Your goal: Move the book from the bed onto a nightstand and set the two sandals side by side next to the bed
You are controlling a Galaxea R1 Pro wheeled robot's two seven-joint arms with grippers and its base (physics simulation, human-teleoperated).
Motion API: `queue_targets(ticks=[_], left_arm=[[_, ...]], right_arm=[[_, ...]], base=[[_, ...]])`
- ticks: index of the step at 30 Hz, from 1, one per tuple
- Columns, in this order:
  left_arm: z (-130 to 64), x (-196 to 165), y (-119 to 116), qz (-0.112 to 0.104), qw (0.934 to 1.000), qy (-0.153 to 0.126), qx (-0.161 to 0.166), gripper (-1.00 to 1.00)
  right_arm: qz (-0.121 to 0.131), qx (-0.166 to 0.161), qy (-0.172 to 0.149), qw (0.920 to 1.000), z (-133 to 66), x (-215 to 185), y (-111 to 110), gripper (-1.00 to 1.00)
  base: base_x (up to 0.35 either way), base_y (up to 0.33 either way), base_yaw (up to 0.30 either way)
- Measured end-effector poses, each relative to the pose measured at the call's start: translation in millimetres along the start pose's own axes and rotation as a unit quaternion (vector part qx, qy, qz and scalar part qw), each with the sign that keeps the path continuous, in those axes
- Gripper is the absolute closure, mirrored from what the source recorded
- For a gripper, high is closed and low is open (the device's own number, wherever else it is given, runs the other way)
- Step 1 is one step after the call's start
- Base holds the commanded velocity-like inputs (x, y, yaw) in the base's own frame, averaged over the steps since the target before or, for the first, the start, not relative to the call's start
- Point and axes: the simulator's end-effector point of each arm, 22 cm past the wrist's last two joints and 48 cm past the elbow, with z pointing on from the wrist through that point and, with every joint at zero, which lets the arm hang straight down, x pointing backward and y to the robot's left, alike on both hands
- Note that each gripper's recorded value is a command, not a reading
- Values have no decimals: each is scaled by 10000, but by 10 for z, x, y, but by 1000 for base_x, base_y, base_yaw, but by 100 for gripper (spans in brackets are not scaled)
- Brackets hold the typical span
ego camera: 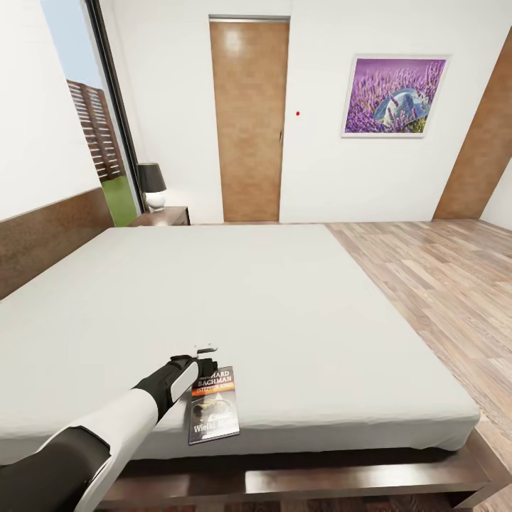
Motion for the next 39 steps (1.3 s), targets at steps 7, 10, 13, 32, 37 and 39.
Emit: queue_targets(ticks=[7,10,13,32,37,39], left_arm=[[0,0,0,-1,10000,0,0,-100],[0,0,0,-1,10000,0,0,-100],[0,0,0,1,10000,0,0,-100],[0,-2,-1,-2,10000,-2,1,-100],[0,-2,-1,-2,10000,-2,1,-100],[0,-2,-1,-3,10000,-2,1,-100]], right_arm=[[-1,-2,-6,10000,0,-6,2,-100],[-2,-2,-6,10000,0,-5,3,-100],[-2,-2,-6,10000,0,-5,3,-100],[-2,-2,-7,10000,0,-7,2,-100],[-2,-3,-6,10000,0,-6,3,-100],[-3,-3,-4,10000,0,-4,3,-100]], base=[[0,0,0],[0,0,0],[-7,0,0],[-13,0,0],[-1,0,0],[0,0,0]])
